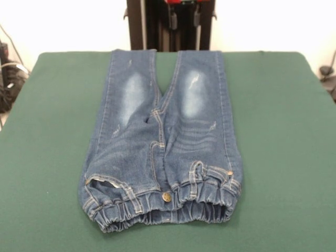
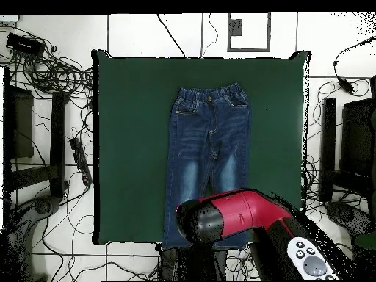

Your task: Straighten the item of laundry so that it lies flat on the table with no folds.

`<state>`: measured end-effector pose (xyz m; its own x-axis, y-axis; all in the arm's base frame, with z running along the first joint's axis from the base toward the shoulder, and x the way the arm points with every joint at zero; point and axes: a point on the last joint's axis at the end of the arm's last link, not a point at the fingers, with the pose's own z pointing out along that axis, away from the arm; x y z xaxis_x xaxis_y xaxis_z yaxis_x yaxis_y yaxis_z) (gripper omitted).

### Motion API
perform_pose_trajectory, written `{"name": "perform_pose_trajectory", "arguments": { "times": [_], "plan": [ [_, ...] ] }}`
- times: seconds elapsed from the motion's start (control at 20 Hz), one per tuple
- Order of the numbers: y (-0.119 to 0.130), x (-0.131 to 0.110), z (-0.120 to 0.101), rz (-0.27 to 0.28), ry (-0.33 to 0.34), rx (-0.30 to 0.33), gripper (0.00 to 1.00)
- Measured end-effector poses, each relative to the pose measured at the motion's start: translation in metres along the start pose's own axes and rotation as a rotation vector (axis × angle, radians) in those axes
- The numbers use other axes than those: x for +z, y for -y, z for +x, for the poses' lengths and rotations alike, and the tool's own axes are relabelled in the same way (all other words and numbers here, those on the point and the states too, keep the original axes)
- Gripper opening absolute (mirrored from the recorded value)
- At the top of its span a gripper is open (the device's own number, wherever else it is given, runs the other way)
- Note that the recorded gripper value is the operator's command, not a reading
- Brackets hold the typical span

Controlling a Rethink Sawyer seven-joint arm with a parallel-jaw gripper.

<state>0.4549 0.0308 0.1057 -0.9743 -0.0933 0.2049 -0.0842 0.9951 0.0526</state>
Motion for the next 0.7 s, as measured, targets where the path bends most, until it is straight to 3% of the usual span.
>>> {"name": "perform_pose_trajectory", "arguments": {
  "times": [0.7],
  "plan": [
    [0.013, -0.003, -0.059, 0.092, 0.208, -0.101, 1.0]
  ]
}}
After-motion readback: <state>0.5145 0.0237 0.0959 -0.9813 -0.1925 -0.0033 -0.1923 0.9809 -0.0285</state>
